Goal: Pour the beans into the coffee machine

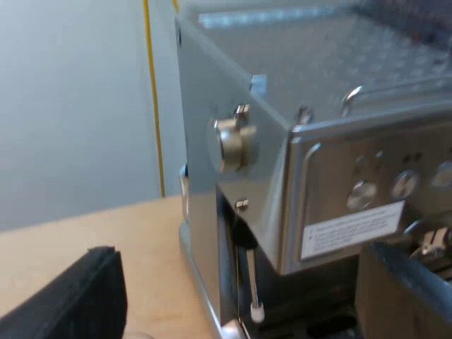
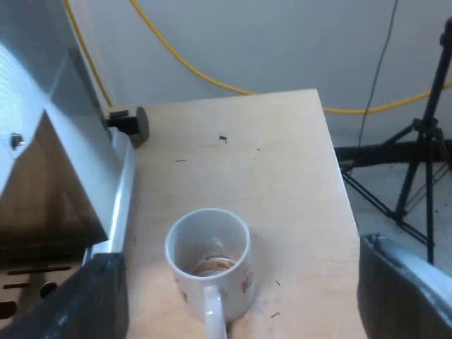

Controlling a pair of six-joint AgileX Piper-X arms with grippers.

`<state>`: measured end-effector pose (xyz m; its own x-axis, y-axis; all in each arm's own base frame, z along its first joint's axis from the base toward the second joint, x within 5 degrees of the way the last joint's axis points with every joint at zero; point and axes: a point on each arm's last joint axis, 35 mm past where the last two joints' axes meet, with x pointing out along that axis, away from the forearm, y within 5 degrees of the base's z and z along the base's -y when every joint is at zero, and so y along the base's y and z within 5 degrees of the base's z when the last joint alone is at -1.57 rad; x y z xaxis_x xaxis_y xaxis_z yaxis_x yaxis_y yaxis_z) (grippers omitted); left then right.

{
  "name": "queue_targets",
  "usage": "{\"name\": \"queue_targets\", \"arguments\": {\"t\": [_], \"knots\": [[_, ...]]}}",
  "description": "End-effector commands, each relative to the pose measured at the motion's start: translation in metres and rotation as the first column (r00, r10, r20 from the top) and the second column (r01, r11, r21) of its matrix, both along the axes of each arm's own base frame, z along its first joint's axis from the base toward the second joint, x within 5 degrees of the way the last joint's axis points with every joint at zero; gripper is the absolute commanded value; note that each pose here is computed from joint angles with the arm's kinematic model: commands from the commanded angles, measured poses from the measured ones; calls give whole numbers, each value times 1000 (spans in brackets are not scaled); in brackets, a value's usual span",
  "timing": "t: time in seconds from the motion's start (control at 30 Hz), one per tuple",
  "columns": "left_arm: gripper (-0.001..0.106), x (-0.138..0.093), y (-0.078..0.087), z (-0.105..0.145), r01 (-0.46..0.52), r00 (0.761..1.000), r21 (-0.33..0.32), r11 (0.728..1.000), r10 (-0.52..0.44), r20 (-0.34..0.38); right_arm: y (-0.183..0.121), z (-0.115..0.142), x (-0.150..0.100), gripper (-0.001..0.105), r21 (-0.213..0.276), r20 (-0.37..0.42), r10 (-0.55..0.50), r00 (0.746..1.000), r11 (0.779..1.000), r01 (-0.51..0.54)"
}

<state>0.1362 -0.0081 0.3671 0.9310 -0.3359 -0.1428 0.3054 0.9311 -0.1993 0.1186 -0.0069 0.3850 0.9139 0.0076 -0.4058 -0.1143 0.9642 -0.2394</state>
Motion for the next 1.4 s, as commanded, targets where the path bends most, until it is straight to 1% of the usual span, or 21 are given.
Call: {"name": "queue_targets", "arguments": {"t": [0.03, 0.1, 0.17, 0.23, 0.27, 0.3, 0.33, 0.37, 0.5, 0.6, 0.67, 0.8, 0.97, 1.03, 1.23, 1.3, 1.4], "knots": [[70, -14, -1, 7, 2, 1000, -5, 1000, -2, 30, 3, 7, -21, 69, -1, 44, 32, 999, 999, -32], [70, -21, -1, 7, 2, 1000, -5, 1000, -2, 26, 3, 8, -29, 69, 17, 52, 28, 998, 999, -29], [70, -26, -1, 6, 2, 1000, -5, 1000, -2, 20, 5, 8, -39, 69, 34, 75, 43, 996, 998, -46], [70, -33, -1, 5, 2, 1000, -6, 1000, -2, 15, 6, 8, -45, 69, 44, 83, 53, 995, 997, -56], [70, -34, -2, 5, 2, 1000, -6, 1000, -2, 15, 8, 7, -51, 69, 56, 92, 72, 993, 995, -77], [70, -38, -2, 5, 2, 1000, -6, 1000, -2, 12, 8, 7, -55, 69, 59, 97, 83, 992, 994, -89], [70, -53, -2, 4, 2, 1000, -6, 1000, -2, 8, 10, 5, -59, 69, 63, 103, 103, 989, 992, -110], [70, -57, -2, 3, 2, 1000, -6, 1000, -2, 9, 10, 3, -64, 69, 66, 107, 115, 988, 990, -122], [70, -68, -3, 1, 2, 1000, -6, 1000, -2, -5, 11, -5, -73, 69, 63, 122, 115, 986, 990, -123], [70, -78, -3, -2, 2, 1000, -7, 1000, -2, -9, 12, -15, -81, 69, 62, 127, 115, 985, 990, -123], [70, -87, -3, -3, 2, 1000, -7, 1000, -2, -9, 12, -24, -87, 69, 64, 119, 115, 986, 990, -123], [70, -98, -4, -5, 0, 1000, -6, 1000, 0, -3, 13, -34, -93, 69, 66, 110, 114, 987, 990, -122], [70, -113, -4, -12, -1, 1000, -6, 1000, 0, -20, 13, -51, -104, 69, 60, 139, 115, 984, 990, -124], [70, -117, -4, -14, -6, 1000, -6, 1000, 6, -28, 13, -53, -106, 69, 59, 143, 115, 983, 990, -124], [70, -132, -4, -20, -9, 999, -5, 1000, 8, -33, 14, -65, -109, 69, 76, 62, 114, 992, 990, -118], [70, -132, -4, -22, -9, 999, -6, 1000, 9, -53, 14, -68, -111, 69, 82, 31, 114, 993, 990, -116], [70, -133, -4, -28, -21, 994, -4, 1000, 20, -109, 14, -71, -111, 69, 99, 3, 109, 994, 989, -108]]}}
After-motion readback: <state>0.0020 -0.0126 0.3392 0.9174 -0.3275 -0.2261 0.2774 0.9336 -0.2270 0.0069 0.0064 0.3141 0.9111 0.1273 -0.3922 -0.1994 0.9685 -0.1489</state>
